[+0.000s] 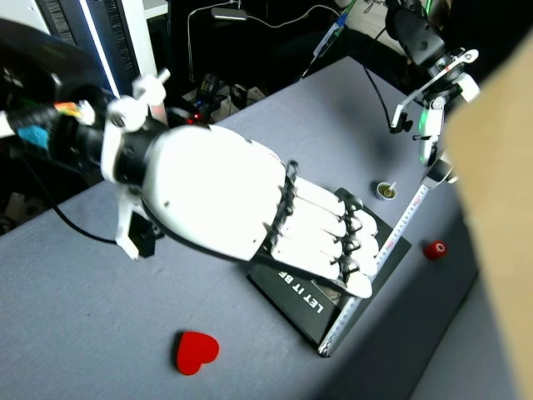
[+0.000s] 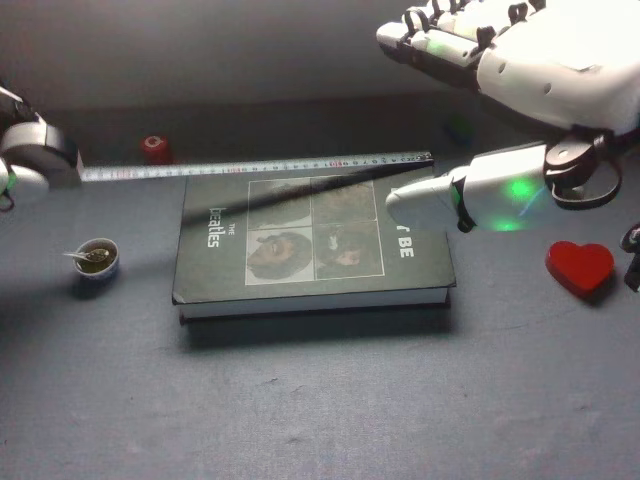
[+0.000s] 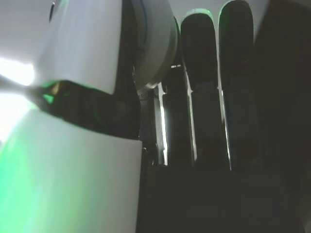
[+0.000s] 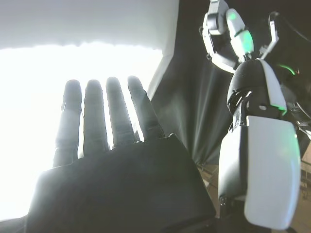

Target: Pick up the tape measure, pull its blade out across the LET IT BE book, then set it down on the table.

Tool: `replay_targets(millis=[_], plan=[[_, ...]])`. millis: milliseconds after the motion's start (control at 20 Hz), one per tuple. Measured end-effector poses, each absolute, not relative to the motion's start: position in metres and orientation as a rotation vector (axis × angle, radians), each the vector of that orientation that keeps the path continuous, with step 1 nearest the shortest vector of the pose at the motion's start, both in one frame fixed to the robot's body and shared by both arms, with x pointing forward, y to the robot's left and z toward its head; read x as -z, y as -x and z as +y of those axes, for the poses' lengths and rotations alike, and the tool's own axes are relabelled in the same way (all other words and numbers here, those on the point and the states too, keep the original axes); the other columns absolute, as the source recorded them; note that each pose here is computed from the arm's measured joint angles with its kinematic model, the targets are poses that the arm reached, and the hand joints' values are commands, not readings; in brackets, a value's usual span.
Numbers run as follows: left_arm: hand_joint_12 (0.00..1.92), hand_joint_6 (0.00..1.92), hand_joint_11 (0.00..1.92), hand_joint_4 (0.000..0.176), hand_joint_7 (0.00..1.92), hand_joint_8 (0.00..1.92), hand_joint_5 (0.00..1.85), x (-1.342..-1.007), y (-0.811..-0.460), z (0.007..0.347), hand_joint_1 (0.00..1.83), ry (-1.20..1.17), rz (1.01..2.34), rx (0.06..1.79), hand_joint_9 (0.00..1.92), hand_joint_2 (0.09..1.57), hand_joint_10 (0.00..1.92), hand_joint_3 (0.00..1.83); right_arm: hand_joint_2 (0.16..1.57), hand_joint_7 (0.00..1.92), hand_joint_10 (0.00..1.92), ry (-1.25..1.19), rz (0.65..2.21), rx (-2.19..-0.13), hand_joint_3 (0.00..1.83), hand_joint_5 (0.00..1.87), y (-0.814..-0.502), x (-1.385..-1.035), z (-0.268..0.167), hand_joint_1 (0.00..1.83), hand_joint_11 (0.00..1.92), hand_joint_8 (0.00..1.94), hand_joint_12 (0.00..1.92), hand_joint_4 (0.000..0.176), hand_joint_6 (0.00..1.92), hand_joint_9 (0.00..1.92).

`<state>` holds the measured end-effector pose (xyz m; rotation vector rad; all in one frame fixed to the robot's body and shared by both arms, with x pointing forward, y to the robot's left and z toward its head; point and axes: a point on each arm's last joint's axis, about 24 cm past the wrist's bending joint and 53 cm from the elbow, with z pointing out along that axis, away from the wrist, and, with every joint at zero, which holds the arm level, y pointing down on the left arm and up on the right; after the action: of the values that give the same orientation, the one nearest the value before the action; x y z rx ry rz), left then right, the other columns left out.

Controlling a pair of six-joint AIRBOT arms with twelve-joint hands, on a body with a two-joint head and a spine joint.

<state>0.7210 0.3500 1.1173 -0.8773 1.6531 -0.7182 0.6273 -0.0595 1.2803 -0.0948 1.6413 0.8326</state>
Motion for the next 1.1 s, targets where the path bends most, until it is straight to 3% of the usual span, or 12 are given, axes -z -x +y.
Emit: replay_targets(millis=[550, 1100], plan=[[0.97, 0.71, 0.81, 0.000, 0.95, 0.99, 1.05, -1.091, -0.714, 0.344, 1.38, 0.805, 1.741, 0.698, 0.93, 1.10, 1.26, 0.00, 1.01, 0.04, 0.00, 0.125, 1.674, -0.887, 0.00, 0.04, -0.619, -1.278, -0.055, 0.13, 0.00, 0.00, 0.37, 0.000, 0.01, 0.00], [0.92, 0.70, 0.86, 0.000, 0.96, 0.95, 1.07, -1.090, -0.713, 0.345, 1.38, 0.784, 1.742, 0.688, 0.94, 1.09, 1.22, 0.00, 1.02, 0.06, 0.00, 0.127, 1.672, -0.885, 0.00, 0.05, -0.620, -1.279, -0.055, 0.13, 0.00, 0.00, 0.40, 0.000, 0.00, 0.02]])
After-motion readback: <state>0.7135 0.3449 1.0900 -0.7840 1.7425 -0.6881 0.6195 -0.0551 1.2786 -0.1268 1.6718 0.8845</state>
